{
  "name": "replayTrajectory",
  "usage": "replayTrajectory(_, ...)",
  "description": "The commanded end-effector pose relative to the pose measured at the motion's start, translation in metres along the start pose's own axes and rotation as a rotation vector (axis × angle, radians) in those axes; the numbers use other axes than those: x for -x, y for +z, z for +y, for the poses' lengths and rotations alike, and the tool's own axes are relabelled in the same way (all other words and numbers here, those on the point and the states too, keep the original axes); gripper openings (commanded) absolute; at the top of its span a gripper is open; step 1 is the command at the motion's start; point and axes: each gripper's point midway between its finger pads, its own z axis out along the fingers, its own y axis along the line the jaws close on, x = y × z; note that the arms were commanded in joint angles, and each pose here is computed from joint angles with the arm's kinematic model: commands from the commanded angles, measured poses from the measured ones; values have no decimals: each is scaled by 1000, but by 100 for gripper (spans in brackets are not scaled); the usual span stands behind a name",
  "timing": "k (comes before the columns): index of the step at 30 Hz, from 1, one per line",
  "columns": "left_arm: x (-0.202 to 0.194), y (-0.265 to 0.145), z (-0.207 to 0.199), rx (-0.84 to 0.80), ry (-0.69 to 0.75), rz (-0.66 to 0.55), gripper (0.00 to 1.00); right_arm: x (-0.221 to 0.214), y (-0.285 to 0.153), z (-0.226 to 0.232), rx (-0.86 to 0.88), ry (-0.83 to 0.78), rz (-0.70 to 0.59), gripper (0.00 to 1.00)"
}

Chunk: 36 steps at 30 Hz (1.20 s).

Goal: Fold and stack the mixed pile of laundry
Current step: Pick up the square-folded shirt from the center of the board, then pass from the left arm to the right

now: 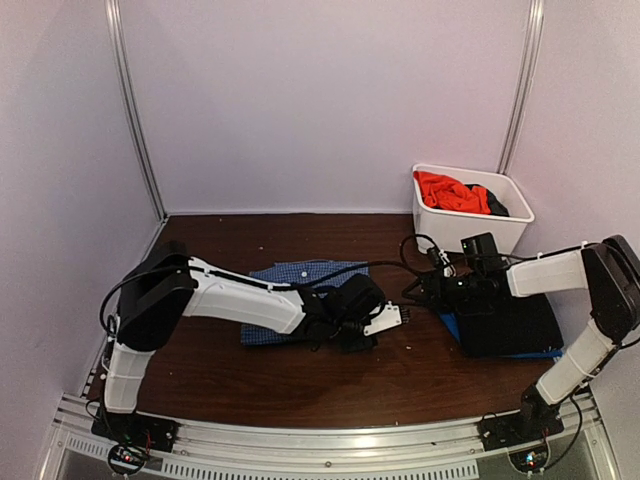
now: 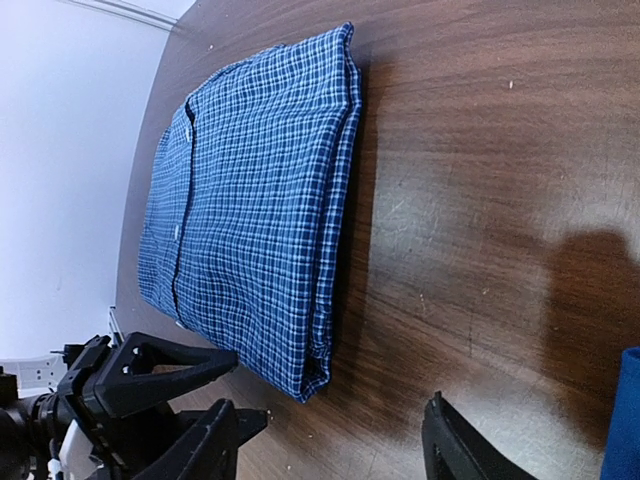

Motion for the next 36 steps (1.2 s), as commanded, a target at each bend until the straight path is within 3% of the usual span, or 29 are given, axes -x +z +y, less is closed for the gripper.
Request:
replayTrajectory(1,-6,21,10,51,56,49,47,8,-7,12,40,-13,-40,65)
replayTrajectory(3,-13,30,8,60,67,75,43,7,-7,10,37,-4,-40,66)
replayTrajectory(6,-23,38,10,96,70,106,25,6,-5,8,42,20,-45,68)
replayTrajectory(10,0,9,15,80,11,-23,0,2,-3,11,81,71,-49,71)
replayTrajectory(13,29,-24,22,59,-62,-186,0,2,0,18,114,104,-64,76)
replayTrajectory(15,37,-34,23,46,-84,-226,0,4,2,27,159,121,-80,79)
replayTrajectory(25,44,-44,27,45,-116,-261,0,-9,32,52,280,209,-19,84)
replayTrajectory(36,47,-52,31,60,-123,-283,0,-20,58,53,272,297,20,76)
